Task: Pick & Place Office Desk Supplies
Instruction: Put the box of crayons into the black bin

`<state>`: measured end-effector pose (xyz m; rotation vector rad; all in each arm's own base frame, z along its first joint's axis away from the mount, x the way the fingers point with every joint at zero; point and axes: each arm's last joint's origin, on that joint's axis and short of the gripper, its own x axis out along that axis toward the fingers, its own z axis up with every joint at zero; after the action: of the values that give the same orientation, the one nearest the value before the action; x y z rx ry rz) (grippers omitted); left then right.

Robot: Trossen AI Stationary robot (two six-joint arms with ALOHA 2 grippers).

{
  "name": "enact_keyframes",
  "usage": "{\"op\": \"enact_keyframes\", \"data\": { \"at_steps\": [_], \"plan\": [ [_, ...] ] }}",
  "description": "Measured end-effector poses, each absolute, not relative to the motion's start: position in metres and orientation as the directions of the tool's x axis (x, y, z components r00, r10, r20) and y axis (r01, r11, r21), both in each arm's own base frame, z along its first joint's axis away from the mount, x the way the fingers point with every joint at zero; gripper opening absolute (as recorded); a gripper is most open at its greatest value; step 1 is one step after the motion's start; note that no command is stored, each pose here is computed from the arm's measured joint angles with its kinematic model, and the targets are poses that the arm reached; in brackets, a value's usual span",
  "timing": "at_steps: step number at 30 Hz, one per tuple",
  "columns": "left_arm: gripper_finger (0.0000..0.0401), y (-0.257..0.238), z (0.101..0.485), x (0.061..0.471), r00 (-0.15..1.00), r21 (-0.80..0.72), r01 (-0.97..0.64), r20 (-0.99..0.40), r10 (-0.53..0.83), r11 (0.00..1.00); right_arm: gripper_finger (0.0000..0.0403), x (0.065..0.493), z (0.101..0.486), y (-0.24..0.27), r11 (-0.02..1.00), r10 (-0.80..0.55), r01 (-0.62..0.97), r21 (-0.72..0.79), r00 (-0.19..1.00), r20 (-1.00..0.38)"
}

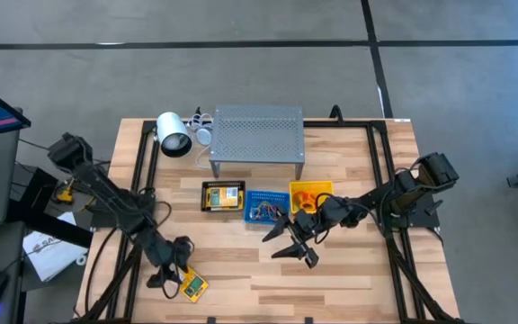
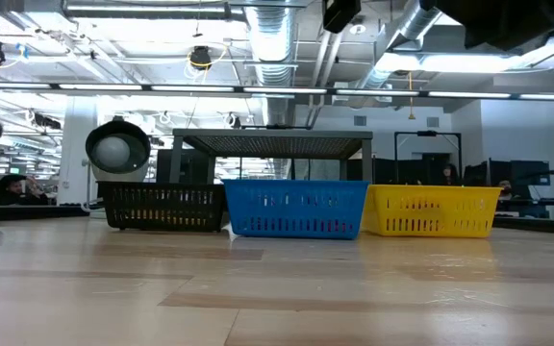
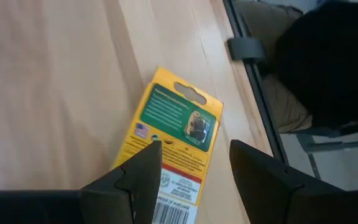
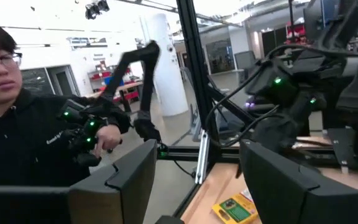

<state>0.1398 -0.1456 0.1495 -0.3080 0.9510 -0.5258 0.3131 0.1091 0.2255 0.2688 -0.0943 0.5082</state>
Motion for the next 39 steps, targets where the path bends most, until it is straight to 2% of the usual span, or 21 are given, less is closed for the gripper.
{"op": "enact_keyframes", "data": {
  "at_steps": [9,16,27,39],
  "plan": [
    [0.0186,-0.162,0.124,0.148,0.369,-0.569,0.235,-0.698,-0.614,0.788,0.0226,0.313,0.223,0.109,0.841,0.469,-0.488,0.235,0.873,0.135],
    [0.0186,-0.163,0.121,0.149,0.351,-0.583,0.206,-0.705,-0.616,0.785,0.0226,0.312,0.221,0.113,0.837,0.481,-0.493,0.236,0.87,0.11],
    [0.0186,-0.157,0.12,0.153,0.437,-0.509,0.157,-0.733,-0.521,0.847,0.0226,0.307,0.219,0.126,0.819,0.518,-0.524,0.233,0.851,0.091],
    [0.0174,-0.129,0.119,0.176,0.56,-0.444,0.023,-0.737,-0.38,0.896,0.0226,0.304,0.218,0.134,0.818,0.521,-0.524,0.236,0.85,0.083]
  ]
}}
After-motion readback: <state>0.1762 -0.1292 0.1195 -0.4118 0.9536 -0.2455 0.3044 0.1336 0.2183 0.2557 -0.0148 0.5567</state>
